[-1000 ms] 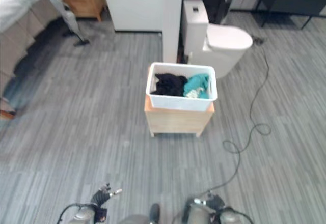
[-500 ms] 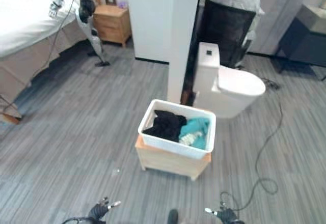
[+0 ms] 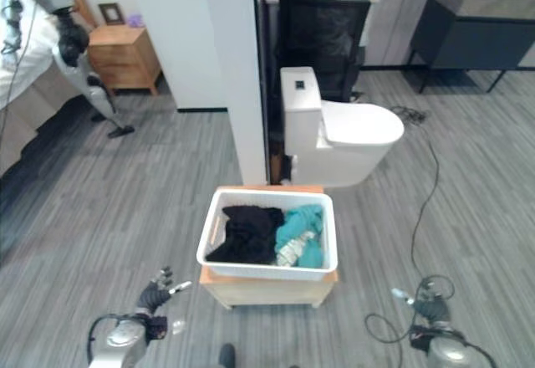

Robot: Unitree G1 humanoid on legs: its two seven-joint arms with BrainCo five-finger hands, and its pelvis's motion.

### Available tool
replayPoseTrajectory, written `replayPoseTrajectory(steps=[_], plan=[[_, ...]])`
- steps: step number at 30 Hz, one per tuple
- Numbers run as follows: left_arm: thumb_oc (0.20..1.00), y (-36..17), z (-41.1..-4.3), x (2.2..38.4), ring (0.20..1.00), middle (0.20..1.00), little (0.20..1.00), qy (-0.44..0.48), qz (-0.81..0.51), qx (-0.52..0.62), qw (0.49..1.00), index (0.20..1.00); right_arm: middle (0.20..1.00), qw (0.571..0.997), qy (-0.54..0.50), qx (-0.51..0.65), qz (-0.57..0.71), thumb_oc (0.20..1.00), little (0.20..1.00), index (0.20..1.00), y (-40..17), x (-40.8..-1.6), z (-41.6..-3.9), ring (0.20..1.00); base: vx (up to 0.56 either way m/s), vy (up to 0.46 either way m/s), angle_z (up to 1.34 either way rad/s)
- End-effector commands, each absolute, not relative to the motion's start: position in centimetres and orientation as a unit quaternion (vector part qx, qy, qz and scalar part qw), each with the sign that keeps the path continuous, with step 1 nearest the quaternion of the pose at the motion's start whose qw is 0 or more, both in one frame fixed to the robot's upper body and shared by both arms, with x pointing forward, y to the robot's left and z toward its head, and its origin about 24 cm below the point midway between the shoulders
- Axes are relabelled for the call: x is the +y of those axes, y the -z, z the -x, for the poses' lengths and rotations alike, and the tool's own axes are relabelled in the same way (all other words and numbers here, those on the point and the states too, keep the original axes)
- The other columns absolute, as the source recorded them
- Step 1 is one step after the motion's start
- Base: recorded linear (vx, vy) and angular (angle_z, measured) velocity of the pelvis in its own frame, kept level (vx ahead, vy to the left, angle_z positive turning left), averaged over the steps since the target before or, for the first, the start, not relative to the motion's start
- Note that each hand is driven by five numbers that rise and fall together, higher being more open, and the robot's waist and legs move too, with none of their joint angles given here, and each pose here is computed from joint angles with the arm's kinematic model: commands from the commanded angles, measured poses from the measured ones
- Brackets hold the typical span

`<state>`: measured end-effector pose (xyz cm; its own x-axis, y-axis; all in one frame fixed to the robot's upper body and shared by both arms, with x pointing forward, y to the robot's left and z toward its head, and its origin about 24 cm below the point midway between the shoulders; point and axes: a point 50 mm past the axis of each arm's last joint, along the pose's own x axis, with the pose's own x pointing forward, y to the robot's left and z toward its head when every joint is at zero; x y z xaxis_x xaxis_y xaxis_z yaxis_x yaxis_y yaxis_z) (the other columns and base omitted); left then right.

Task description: Grab the laundry basket,head to the washer,open it,put in the laundry and shut it.

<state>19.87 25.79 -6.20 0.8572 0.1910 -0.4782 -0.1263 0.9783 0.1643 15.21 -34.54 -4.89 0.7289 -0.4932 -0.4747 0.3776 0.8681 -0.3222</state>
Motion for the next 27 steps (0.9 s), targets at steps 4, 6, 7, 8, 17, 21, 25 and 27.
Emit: replayPoseTrajectory(steps=[4, 6, 7, 8, 17, 21, 25, 27], plan=[[1.000, 2.1, -23.9, 27.7, 1.000, 1.000, 1.000, -0.060, -0.167, 0.197, 0.964, 1.000, 1.000, 0.915, 0.256, 0.248, 0.189, 1.000, 1.000, 1.000, 0.9, -38.1, -17.3, 1.000, 0.05, 0.064, 0.07], [1.000, 0.7, -25.9, 26.9, 1.000, 1.000, 1.000, -0.044, -0.174, 0.173, 0.968, 1.000, 1.000, 0.914, 0.251, 0.245, 0.204, 1.000, 1.000, 1.000, 0.1, -38.4, -18.4, 1.000, -0.02, 0.055, 0.02], [1.000, -0.1, -27.2, 26.3, 1.000, 1.000, 1.000, -0.033, -0.179, 0.161, 0.970, 1.000, 1.000, 0.916, 0.244, 0.238, 0.212, 1.000, 1.000, 1.000, -0.6, -38.5, -19.6, 1.000, -0.14, 0.051, 0.01], [1.000, -1.5, -29.6, 25.0, 1.000, 1.000, 1.000, -0.015, -0.188, 0.141, 0.972, 1.000, 1.000, 0.920, 0.230, 0.222, 0.228, 1.000, 1.000, 1.000, -1.8, -38.2, -21.7, 1.000, -0.23, 0.045, 0.01], [1.000, -5.2, -37.4, 18.5, 1.000, 1.000, 1.000, -0.010, -0.092, 0.131, 0.987, 1.000, 1.000, 0.944, 0.176, 0.105, 0.258, 1.000, 1.000, 1.000, -9.3, -33.7, -32.5, 1.000, -0.21, -0.002, 0.01], [1.000, -6.0, -38.5, 19.2, 1.000, 1.000, 1.000, -0.044, -0.110, 0.150, 0.982, 1.000, 1.000, 0.957, 0.147, 0.049, 0.246, 1.000, 1.000, 1.000, -11.5, -30.7, -34.7, 1.000, -0.07, -0.020, -0.06], [1.000, -7.1, -39.2, 19.9, 1.000, 1.000, 1.000, -0.076, -0.089, 0.152, 0.981, 1.000, 1.000, 0.968, 0.097, -0.015, 0.231, 1.000, 1.000, 1.000, -12.9, -27.0, -35.6, 1.000, -0.04, -0.025, -0.05], [1.000, -7.7, -39.5, 19.0, 1.000, 1.000, 1.000, -0.065, -0.091, 0.137, 0.984, 1.000, 1.000, 0.969, 0.092, -0.028, 0.227, 1.000, 1.000, 1.000, -12.9, -26.6, -35.3, 1.000, -0.03, -0.032, -0.08]])
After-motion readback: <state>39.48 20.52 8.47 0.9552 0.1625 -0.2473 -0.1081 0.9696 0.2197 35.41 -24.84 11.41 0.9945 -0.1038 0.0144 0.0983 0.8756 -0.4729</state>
